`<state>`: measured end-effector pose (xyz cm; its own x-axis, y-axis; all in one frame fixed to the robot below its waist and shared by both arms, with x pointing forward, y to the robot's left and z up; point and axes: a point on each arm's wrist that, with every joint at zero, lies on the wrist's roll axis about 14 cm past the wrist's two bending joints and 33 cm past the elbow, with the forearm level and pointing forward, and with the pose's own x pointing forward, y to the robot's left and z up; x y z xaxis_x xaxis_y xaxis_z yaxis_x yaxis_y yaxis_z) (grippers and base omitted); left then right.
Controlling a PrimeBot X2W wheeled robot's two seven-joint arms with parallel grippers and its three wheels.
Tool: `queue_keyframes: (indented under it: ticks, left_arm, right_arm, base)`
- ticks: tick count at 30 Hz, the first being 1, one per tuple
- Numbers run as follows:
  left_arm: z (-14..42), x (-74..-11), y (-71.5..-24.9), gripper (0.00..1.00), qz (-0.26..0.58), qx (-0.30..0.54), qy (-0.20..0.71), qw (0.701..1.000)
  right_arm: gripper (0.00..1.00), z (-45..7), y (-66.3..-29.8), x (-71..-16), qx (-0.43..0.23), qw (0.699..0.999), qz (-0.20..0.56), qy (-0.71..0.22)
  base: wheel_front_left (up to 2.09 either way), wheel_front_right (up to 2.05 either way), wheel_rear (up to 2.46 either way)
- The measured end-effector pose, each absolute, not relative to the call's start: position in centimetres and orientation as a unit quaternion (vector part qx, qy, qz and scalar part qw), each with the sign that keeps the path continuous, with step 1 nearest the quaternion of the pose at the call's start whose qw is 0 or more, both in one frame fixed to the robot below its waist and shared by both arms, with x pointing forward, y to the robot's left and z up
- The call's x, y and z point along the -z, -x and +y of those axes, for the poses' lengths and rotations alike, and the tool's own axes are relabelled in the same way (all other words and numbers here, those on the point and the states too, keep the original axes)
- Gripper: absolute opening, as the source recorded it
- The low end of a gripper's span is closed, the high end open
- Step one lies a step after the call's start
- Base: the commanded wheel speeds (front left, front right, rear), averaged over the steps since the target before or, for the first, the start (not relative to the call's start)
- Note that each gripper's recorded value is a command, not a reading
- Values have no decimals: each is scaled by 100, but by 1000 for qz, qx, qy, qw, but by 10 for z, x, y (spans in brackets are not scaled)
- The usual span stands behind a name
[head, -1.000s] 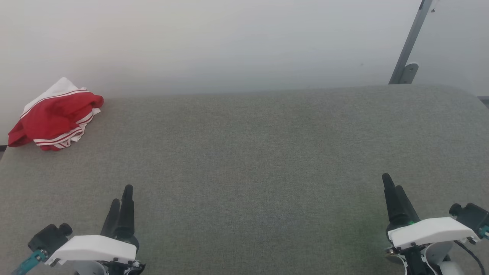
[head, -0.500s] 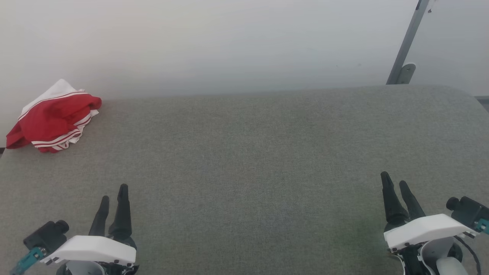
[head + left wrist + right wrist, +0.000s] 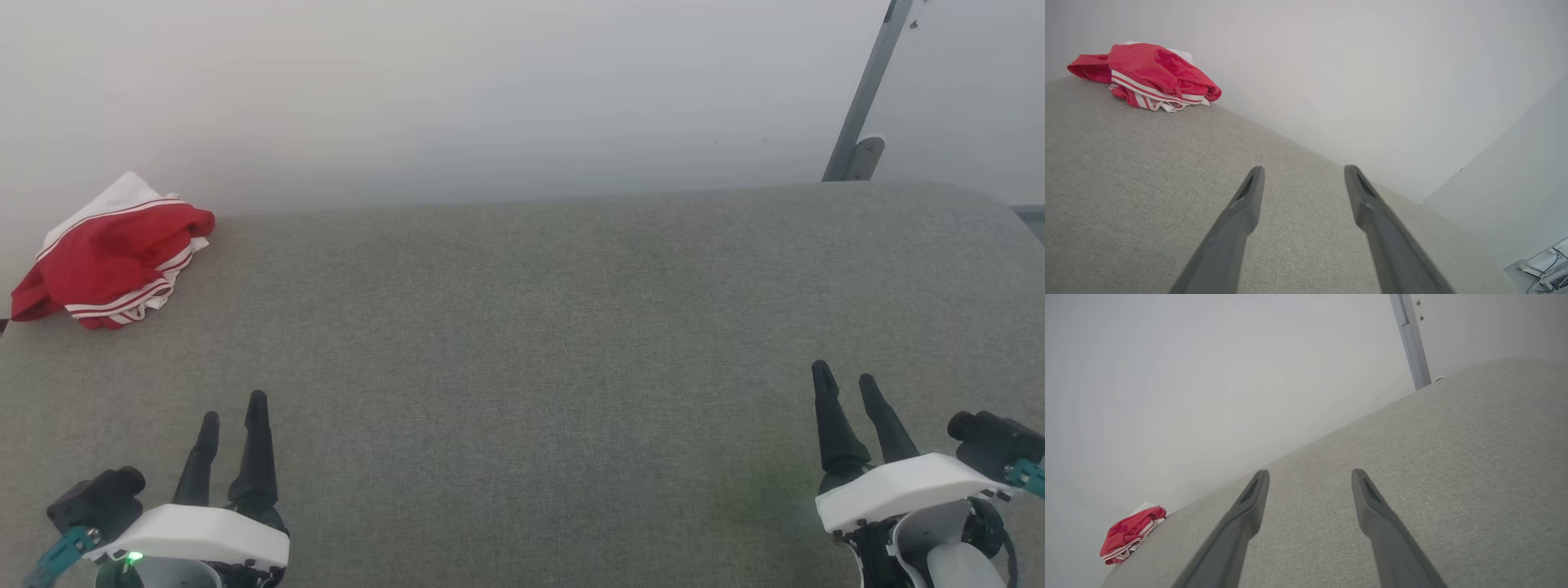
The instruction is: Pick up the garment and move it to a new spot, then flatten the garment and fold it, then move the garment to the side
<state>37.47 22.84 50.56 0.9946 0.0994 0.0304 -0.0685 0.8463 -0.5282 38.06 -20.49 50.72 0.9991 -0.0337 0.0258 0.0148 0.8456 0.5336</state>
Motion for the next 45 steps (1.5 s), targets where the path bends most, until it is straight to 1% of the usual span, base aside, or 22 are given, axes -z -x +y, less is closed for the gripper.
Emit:
queue_keyframes:
  ticks: [20, 45]
  left_arm:
    - [227, -517, -376, 100, -49, -24, 185, 981]
    - [221, -526, -377, 100, -65, 3, 102, 993]
  right_arm:
    - [100, -208, -378, -519, 5, 979, -39, -201]
    - [100, -204, -374, -532, -12, 992, -63, -108]
  base:
    - [0, 0, 0]
    - [0, 0, 0]
